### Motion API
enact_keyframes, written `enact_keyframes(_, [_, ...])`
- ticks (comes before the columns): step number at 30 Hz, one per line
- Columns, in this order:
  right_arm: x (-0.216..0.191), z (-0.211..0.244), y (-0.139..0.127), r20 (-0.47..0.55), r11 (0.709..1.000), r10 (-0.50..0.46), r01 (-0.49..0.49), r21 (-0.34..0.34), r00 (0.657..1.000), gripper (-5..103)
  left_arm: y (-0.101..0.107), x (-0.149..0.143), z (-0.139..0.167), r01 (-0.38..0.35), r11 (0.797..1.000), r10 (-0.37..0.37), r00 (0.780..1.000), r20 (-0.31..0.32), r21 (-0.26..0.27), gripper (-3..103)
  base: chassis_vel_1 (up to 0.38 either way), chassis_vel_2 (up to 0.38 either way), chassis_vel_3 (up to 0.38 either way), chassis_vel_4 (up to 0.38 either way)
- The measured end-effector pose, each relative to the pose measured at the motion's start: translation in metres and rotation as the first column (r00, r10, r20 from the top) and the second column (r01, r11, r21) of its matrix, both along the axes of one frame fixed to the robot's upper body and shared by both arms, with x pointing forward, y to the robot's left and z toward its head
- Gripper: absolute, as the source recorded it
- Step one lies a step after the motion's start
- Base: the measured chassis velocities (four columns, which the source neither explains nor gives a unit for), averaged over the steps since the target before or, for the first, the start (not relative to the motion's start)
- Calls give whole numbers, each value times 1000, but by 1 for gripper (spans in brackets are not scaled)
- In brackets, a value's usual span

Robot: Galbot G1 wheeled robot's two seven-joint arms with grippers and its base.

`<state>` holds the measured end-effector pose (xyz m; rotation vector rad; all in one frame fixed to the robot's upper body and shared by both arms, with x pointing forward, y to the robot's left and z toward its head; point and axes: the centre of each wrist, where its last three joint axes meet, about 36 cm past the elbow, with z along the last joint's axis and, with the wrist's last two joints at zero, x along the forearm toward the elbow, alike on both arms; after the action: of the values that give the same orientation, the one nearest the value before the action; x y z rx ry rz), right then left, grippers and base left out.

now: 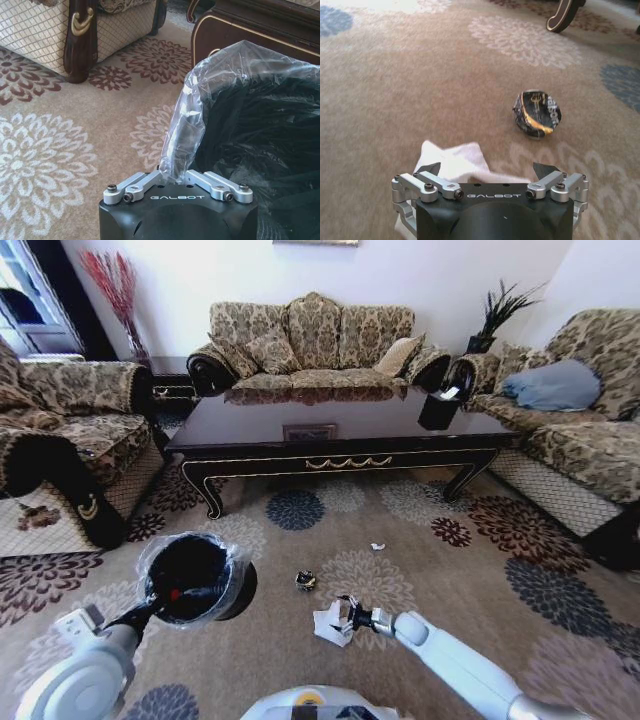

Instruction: Move to the front of the table and pick up the trash from the floor, then place it into the trash bin.

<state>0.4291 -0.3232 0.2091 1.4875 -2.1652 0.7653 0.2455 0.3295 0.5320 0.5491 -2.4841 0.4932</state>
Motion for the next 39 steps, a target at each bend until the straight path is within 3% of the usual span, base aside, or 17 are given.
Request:
enact_keyframes(5, [5,-5,-16,-14,1000,26,-26,-10,1000,100,-3,0,-3,4,1000,-4,1000,-6,-2,2,0,0,0,0])
enact_keyframes(13, [7,-18,-18,-23,998,62,-63,-13,998,103,-3,-1,-3,5,1000,-5,1000,-12,5,2,0,0,0,0])
enact_keyframes(16, [8,-19,-17,-28,997,74,-75,-13,997,95,-3,-1,-4,5,1000,-5,1000,-14,6,2,0,0,0,0])
enact_keyframes(19, [10,-18,-16,-35,995,100,-100,-14,994,80,-2,-1,-5,2,1000,-2,1000,-18,8,2,0,0,0,0])
enact_keyframes(21, [10,-18,-16,-37,994,105,-106,-16,994,80,-2,-1,-5,1,1000,-1,1000,-18,8,2,0,0,0,0])
enact_keyframes(27, [11,-17,-20,-37,992,125,-126,-31,991,52,-2,0,-5,2,1000,-2,1000,-14,6,2,0,0,0,0])
enact_keyframes(30, [11,-17,-24,-31,991,129,-130,-31,991,47,-3,0,-6,2,1000,-2,1000,-15,5,2,0,0,0,0])
enact_keyframes(32, [10,-17,-27,-17,991,135,-136,-20,991,31,-3,0,-6,2,1000,-2,1000,-16,5,2,0,0,0,0])
enact_keyframes(37, [11,-14,-29,22,989,148,-148,27,989,20,-4,0,-8,2,1000,-2,1000,-19,4,2,0,0,0,0])
enact_keyframes(39, [11,-11,-28,40,987,142,-145,66,989,9,-5,1,-9,4,1000,-4,1000,-22,2,2,0,0,0,0])
